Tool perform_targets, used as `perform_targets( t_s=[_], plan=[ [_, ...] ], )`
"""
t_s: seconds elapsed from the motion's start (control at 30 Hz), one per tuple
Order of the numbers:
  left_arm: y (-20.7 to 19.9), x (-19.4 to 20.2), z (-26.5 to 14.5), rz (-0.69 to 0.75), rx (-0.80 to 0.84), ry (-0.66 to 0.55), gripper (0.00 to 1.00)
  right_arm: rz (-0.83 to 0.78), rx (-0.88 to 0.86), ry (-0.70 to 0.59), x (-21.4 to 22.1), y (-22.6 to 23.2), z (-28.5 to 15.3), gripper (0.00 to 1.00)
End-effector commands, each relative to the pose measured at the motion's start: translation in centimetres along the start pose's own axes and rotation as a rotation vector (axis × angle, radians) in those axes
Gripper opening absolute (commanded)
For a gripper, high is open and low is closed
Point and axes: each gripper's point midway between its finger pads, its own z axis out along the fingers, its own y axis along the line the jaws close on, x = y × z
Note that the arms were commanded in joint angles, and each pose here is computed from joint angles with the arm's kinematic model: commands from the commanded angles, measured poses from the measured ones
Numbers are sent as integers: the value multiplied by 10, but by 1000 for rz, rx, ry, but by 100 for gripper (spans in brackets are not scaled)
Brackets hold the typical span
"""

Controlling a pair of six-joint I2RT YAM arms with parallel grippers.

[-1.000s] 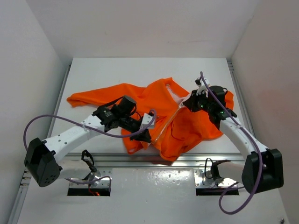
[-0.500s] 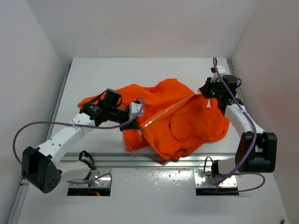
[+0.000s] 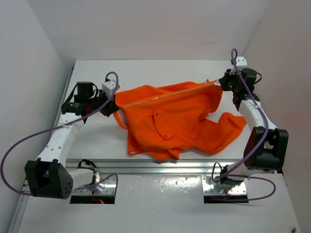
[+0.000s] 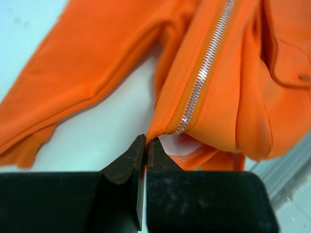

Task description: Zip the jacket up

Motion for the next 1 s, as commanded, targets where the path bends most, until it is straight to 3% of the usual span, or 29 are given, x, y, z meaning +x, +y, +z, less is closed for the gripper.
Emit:
perform_targets(
  t_s=[0.0,0.33,0.53,0.67,0.7,0.73,0.77,0.8,0.83,0.87,0.97],
  plan=[
    [64,-12,-22,-50,-277,-29,0,-68,185,-159,-57,-54,-5,0],
    [133,-51,-48,-46,-549,-138,0,-54,251,-184,-71,-77,-2,0],
    [151,-83,-51,-37,-567,-241,0,-42,283,-257,-101,-83,-11,0],
    [156,-85,-39,-62,-550,-231,0,-60,242,-246,-100,-75,-12,0],
    [158,-81,-32,-74,-531,-210,7,-75,228,-237,-99,-73,-13,3],
    [158,-81,-31,-94,-527,-208,15,-67,219,-209,-89,-71,-13,16],
    [156,-77,-26,-124,-508,-200,25,-73,188,-202,-83,-64,-15,42],
    [152,-79,-24,-120,-481,-207,56,-79,181,-193,-79,-63,-16,53],
    [149,-81,-24,-134,-464,-213,62,-76,174,-181,-74,-59,-20,63],
    [145,-83,-22,-140,-443,-220,99,-68,127,-179,-72,-49,-24,78],
    [131,-104,-26,-134,-367,-274,100,-61,54,-189,-73,-29,-40,93]
  ],
)
